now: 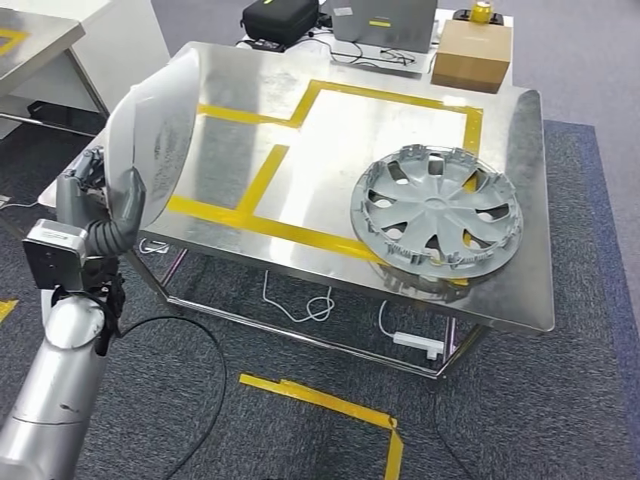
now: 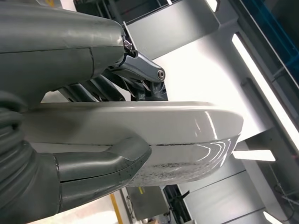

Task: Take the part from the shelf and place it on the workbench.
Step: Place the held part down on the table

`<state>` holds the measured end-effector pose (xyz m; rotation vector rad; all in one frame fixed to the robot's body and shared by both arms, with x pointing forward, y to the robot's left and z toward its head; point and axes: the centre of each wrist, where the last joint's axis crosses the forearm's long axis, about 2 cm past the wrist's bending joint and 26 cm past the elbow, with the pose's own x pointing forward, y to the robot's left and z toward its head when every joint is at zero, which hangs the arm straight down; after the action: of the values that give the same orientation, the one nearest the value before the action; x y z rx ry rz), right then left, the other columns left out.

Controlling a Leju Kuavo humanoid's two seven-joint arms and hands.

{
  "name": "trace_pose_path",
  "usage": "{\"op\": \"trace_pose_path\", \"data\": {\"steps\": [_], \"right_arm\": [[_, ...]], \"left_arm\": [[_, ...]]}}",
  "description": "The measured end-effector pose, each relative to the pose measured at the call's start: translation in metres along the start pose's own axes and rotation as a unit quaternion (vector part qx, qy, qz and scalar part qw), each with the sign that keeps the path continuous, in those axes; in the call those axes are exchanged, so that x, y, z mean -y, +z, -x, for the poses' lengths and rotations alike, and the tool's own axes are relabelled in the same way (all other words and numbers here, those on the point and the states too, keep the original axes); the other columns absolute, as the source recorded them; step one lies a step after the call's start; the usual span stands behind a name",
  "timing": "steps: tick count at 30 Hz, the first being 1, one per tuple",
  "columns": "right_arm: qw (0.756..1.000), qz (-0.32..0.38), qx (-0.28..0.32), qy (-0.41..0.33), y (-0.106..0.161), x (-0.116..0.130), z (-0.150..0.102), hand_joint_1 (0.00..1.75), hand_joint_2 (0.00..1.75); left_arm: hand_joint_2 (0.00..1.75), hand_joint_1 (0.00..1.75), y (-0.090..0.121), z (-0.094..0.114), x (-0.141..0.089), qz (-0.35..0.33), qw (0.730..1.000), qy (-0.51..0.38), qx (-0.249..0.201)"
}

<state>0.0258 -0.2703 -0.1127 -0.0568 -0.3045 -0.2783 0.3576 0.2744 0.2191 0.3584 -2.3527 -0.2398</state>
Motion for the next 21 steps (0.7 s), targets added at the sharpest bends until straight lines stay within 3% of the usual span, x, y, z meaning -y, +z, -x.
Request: {"op": "trace_pose_path", "data": {"steps": [21], "right_arm": [[1.0, 0.001, -0.001, 0.002, 0.0002, 0.0021, 0.0013, 0.0, 1.75]], "left_arm": [[1.75, 1.75, 0.003, 0.0024, 0.0023, 0.005, 1.0, 0.001, -0.009]]}}
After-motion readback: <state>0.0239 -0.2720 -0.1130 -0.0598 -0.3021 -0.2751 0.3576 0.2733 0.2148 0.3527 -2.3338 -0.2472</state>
